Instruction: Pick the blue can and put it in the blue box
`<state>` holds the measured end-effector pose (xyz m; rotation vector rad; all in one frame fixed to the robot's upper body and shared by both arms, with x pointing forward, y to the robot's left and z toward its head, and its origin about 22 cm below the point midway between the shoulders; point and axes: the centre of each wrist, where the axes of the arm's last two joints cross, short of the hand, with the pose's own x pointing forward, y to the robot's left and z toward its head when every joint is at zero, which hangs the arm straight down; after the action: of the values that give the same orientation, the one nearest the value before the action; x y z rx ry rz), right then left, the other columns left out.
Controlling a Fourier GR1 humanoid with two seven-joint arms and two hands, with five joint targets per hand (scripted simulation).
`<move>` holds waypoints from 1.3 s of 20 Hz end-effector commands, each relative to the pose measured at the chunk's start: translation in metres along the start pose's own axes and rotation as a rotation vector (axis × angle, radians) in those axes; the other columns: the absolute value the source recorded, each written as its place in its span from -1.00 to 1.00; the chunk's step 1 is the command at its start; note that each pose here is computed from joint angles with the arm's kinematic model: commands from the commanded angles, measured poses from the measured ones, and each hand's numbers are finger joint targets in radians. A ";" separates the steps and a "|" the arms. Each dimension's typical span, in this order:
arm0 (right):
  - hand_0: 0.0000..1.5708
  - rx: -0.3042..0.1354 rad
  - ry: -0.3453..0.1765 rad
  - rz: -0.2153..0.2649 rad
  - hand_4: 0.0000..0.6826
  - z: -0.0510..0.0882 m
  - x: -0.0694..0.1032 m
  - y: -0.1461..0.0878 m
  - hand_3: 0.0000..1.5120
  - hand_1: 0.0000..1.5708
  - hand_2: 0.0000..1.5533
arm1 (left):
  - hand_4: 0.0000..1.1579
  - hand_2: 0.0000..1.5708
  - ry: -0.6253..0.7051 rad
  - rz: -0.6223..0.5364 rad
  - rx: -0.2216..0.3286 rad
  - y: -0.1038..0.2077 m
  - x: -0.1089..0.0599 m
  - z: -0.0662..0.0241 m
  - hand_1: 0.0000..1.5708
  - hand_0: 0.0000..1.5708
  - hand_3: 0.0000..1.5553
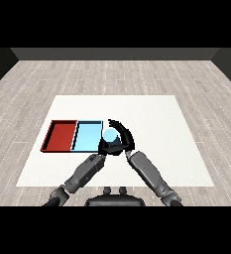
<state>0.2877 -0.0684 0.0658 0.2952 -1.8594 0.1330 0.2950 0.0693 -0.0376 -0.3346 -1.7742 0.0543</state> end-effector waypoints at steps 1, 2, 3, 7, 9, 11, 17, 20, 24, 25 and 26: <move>-1.00 -0.010 0.022 0.018 -1.00 0.013 -0.003 -0.003 -1.00 -1.00 -1.00 | 0.96 1.00 -0.017 0.020 0.005 -0.006 0.013 -0.0268 1.00 1.00 0.96; -1.00 -0.024 0.009 0.009 -1.00 -0.002 0.016 -0.013 -1.00 -1.00 -1.00 | 0.96 1.00 -0.012 -0.014 0.025 0.008 0.005 0.0057 1.00 1.00 0.96; -1.00 -0.032 -0.006 0.017 -1.00 -0.012 0.011 -0.025 -1.00 -1.00 -1.00 | 0.96 1.00 0.006 -0.030 0.017 0.006 -0.002 0.0073 1.00 1.00 0.96; -1.00 -0.061 -0.043 -0.051 -1.00 -0.007 0.015 -0.042 -1.00 -1.00 -1.00 | 0.97 1.00 0.003 -0.050 0.052 0.015 0.004 0.0020 1.00 1.00 0.96; -1.00 -0.071 -0.075 -0.055 -1.00 0.026 0.012 -0.047 -1.00 -1.00 -1.00 | 0.99 1.00 -0.020 -0.055 0.045 0.021 0.002 -0.0043 1.00 1.00 0.97; -1.00 -0.114 -0.098 -0.071 -1.00 0.037 0.011 -0.056 -1.00 -1.00 -1.00 | 0.99 1.00 -0.022 -0.091 0.085 0.012 0.012 -0.0227 1.00 1.00 0.97; -1.00 -0.293 -0.183 -0.171 -1.00 0.044 0.017 -0.098 -1.00 -1.00 -1.00 | 0.99 1.00 -0.050 -0.199 0.101 0.041 0.022 -0.0405 1.00 1.00 0.97; -1.00 -0.319 -0.175 -0.183 -1.00 0.046 0.019 -0.124 -1.00 -1.00 -1.00 | 0.98 1.00 -0.034 -0.296 0.146 0.080 0.034 -0.0477 1.00 1.00 0.95; -1.00 -0.332 -0.156 -0.205 -1.00 0.061 0.012 -0.129 -1.00 -1.00 -1.00 | 0.98 1.00 0.039 -0.396 0.221 0.142 0.063 -0.0569 1.00 1.00 0.95; -1.00 -0.363 -0.161 -0.184 -1.00 0.068 0.010 -0.136 -1.00 -1.00 -1.00 | 0.99 1.00 0.045 -0.446 0.253 0.136 0.046 -0.0533 1.00 1.00 0.95; -1.00 -0.319 -0.150 -0.200 -1.00 0.055 0.003 -0.111 -1.00 -1.00 -1.00 | 0.98 1.00 0.075 -0.486 0.263 0.130 0.042 -0.0612 1.00 1.00 0.95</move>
<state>0.2641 -0.2002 0.0515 0.2610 -1.9608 -0.3190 0.3578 0.1797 -0.0125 0.1429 -1.7639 -0.0361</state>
